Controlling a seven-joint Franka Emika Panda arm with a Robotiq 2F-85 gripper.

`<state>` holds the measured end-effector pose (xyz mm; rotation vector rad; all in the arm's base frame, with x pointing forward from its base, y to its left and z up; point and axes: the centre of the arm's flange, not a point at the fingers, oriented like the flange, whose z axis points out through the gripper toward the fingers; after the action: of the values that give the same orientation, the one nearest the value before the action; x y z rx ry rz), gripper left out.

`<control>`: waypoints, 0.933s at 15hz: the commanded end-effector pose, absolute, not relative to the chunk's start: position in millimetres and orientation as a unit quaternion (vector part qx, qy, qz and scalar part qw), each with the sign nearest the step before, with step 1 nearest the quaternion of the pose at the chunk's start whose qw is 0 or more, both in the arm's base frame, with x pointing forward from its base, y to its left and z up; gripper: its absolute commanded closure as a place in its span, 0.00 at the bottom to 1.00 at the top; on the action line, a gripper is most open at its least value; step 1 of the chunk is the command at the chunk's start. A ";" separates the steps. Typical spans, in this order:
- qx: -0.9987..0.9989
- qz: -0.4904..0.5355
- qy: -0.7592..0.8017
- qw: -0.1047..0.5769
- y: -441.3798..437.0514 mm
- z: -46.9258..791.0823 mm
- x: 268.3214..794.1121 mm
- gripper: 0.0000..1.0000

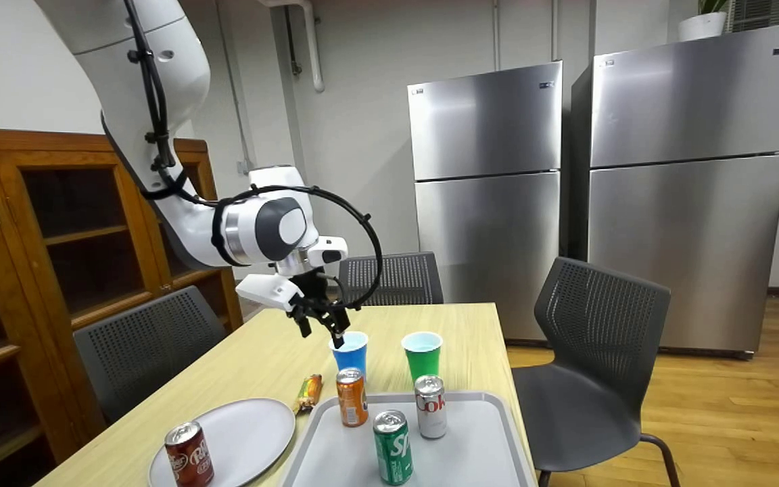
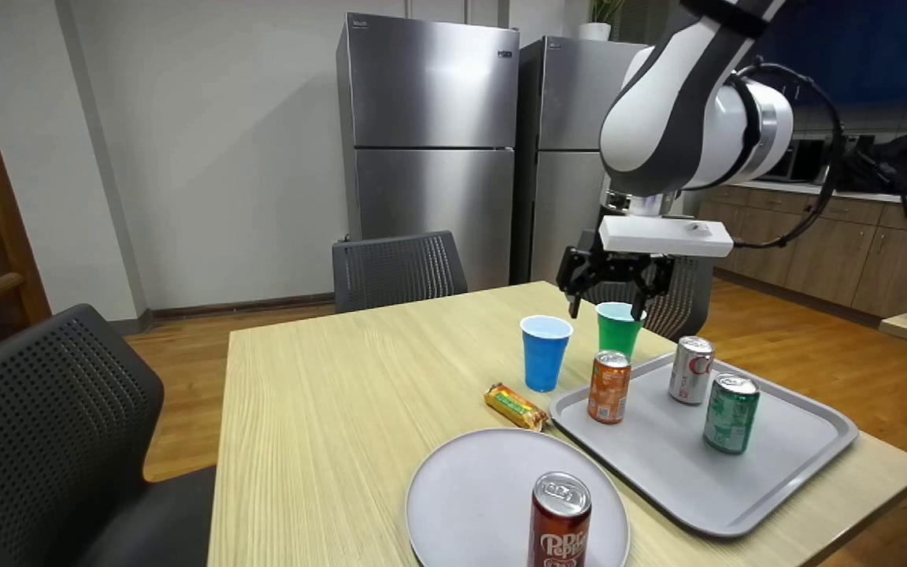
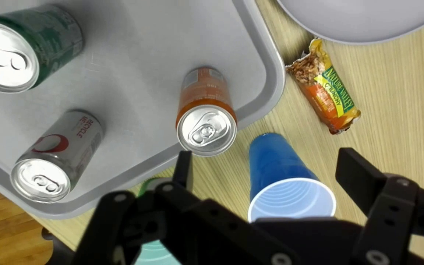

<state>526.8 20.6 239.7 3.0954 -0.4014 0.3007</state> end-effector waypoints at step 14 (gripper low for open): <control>0.989 0.096 -0.109 0.031 120.3 259.1 426.9 0.00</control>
<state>451.4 105.9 249.5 3.0594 -0.3363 0.2990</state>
